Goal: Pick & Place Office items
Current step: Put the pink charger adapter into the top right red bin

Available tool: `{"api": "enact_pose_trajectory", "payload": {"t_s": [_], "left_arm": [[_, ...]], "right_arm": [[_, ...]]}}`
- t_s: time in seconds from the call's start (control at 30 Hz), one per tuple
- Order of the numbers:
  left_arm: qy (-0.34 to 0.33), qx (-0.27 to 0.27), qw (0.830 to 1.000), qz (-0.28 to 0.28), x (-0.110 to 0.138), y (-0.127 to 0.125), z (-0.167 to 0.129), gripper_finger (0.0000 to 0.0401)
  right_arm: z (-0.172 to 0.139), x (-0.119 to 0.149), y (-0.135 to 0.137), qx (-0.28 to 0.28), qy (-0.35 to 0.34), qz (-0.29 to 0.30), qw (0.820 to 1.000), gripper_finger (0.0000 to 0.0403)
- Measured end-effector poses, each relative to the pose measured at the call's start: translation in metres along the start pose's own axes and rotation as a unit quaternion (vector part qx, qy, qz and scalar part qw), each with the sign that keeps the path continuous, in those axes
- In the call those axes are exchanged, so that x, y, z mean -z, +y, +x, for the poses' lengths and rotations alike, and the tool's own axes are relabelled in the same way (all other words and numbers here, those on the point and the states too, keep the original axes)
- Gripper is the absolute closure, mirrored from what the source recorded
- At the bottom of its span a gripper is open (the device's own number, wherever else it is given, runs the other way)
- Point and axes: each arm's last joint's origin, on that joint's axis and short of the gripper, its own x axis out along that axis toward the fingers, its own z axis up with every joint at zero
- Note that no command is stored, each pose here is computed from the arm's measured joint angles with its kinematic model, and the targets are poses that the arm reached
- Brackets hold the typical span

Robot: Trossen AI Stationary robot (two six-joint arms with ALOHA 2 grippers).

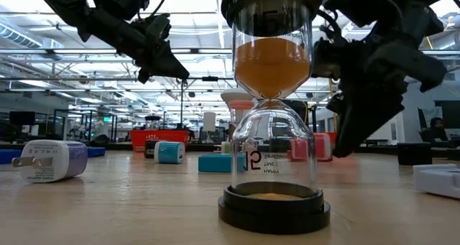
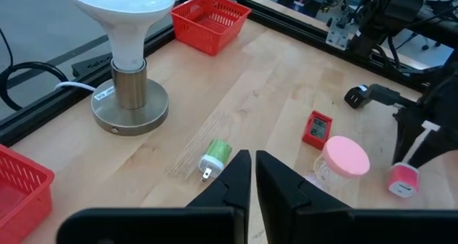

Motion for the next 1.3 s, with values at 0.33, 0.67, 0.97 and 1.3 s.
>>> {"api": "enact_pose_trajectory", "payload": {"t_s": [0.33, 0.67, 0.97, 1.3], "left_arm": [[-0.003, 0.000, 1.000, 0.004, -0.001, 0.000, 0.000, 0.0389], [-0.012, -0.031, 0.999, 0.008, -0.002, 0.002, 0.000, 0.0398], [-0.016, -0.050, 0.999, 0.004, -0.001, 0.001, 0.000, 0.0384], [-0.017, -0.061, 0.998, 0.007, -0.001, 0.000, 0.000, 0.0383]], "right_arm": [[-0.054, -0.022, -0.005, -0.014, 0.057, 0.076, 0.995, 0.0354], [-0.119, -0.047, -0.067, -0.025, 0.268, 0.256, 0.929, 0.0354], [-0.122, -0.029, -0.135, 0.021, 0.433, 0.330, 0.839, 0.0353], [-0.104, -0.022, -0.190, 0.036, 0.468, 0.406, 0.784, 0.0353]]}}
